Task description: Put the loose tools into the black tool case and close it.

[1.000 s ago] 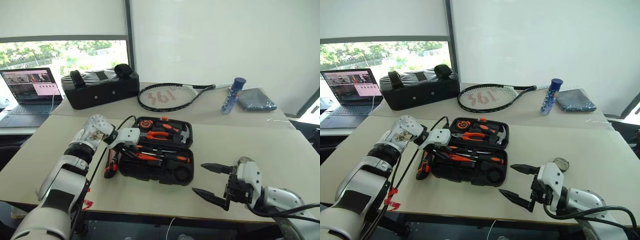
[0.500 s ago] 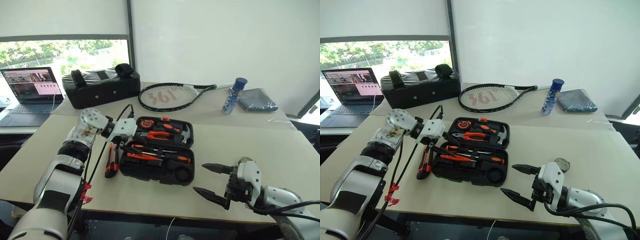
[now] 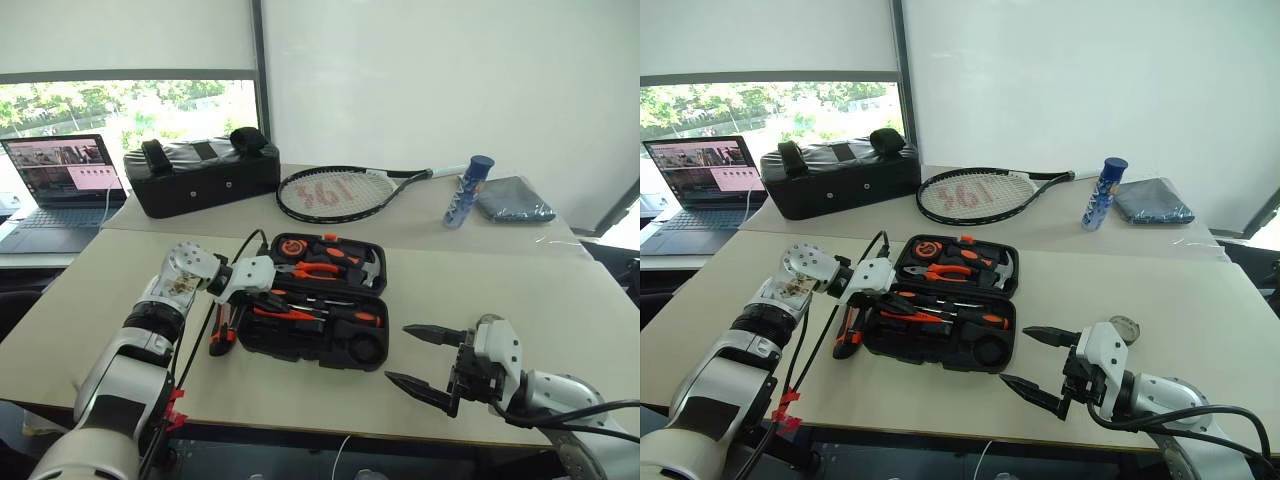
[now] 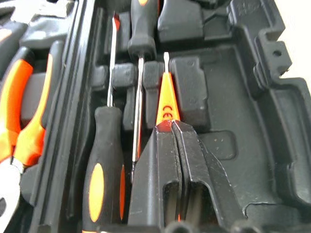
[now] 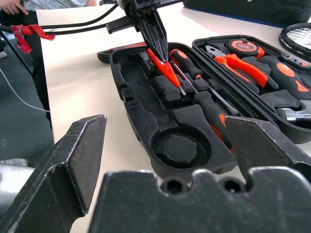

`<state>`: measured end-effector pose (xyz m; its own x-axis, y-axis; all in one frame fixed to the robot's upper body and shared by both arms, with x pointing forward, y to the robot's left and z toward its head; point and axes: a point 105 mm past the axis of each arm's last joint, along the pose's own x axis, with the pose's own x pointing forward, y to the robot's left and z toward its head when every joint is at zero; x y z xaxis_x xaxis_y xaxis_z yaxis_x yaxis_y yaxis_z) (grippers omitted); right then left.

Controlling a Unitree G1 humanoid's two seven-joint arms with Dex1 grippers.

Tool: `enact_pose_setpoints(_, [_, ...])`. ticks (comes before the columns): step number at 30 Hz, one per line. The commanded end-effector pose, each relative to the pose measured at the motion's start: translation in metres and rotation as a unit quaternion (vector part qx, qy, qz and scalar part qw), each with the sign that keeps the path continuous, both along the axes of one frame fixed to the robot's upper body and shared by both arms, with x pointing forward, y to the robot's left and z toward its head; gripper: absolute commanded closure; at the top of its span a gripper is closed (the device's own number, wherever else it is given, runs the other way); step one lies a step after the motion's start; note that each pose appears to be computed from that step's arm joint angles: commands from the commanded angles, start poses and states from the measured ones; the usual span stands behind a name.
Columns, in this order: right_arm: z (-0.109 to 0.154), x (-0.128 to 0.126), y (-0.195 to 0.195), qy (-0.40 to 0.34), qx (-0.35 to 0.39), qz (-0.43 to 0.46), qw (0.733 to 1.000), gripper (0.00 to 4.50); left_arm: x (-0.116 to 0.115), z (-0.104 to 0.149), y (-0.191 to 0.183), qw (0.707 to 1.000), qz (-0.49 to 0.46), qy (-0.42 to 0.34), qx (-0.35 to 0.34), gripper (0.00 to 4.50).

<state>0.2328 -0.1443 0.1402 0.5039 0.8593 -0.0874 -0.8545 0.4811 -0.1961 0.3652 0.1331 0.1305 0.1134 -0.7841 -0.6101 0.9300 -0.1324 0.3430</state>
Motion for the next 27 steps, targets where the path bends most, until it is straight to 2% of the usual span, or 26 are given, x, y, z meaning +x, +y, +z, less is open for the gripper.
enact_pose_setpoints(1, [0.008, -0.002, 0.000, -0.019, 0.002, 0.001, 1.000, 0.00, 0.000, -0.009, 0.005, 1.000, 0.010, 0.006, 0.016, 4.43])
enact_pose_setpoints(12, [0.007, -0.005, 0.002, -0.017, 0.007, 0.005, 1.000, 0.00, 0.003, -0.024, 0.001, 0.997, 0.058, 0.047, 0.015, 4.43])
enact_pose_setpoints(17, [0.009, -0.005, 0.003, -0.018, 0.009, 0.006, 1.000, 0.00, -0.012, -0.024, 0.006, 0.999, 0.013, 0.043, 0.014, 4.43])
enact_pose_setpoints(20, [0.010, -0.004, 0.001, -0.021, 0.009, 0.003, 1.000, 0.00, -0.013, -0.006, 0.008, 0.999, 0.012, 0.017, -0.034, 4.43])
enact_pose_setpoints(23, [0.011, -0.004, 0.000, -0.028, 0.015, 0.003, 0.999, 0.00, -0.015, 0.023, 0.016, 0.992, 0.030, -0.001, -0.121, 4.43])
enact_pose_setpoints(25, [0.013, -0.006, -0.001, -0.035, 0.026, 0.007, 0.999, 0.00, -0.020, 0.036, 0.031, 0.984, 0.058, -0.004, -0.167, 4.43])
enact_pose_setpoints(27, [0.013, -0.008, -0.003, -0.038, 0.035, 0.012, 0.999, 0.00, -0.026, 0.038, 0.055, 0.977, 0.107, -0.009, -0.185, 4.43])
